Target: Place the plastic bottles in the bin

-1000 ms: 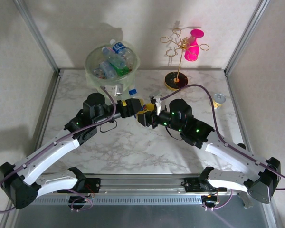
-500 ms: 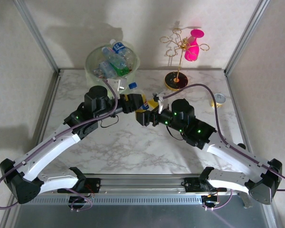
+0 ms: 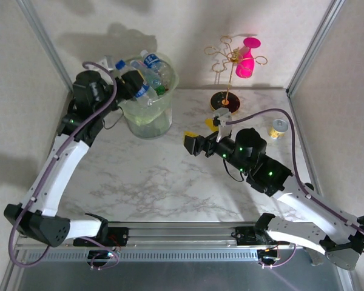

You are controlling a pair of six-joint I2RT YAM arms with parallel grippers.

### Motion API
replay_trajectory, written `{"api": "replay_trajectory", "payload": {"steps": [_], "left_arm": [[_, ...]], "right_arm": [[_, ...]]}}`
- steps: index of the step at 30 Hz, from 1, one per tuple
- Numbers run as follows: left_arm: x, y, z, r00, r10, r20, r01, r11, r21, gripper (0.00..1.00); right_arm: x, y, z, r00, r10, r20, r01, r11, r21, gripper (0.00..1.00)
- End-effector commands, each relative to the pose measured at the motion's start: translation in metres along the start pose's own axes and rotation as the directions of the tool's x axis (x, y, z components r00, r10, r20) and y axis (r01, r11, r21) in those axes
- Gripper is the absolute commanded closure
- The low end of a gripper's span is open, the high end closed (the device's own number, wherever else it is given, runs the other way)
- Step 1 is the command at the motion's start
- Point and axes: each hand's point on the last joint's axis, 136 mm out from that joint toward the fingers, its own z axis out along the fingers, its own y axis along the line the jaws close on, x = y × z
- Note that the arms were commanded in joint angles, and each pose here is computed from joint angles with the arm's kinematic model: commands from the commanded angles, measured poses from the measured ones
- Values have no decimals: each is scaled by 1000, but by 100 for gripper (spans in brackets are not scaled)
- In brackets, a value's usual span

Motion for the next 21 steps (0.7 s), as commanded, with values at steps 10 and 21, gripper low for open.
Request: {"api": "replay_trajectory", "payload": {"steps": [10,21], "left_arm": [[-18,82,66,966,-249,64,256,956,-146,57],[-2,113,76,963,-266,36,266,926,-268,30]], "right_arm": [[31,-13,0,998,-19,-55,21,999,45,4],[45,-20,3,997,-28,-76,34,997,69,4]]}}
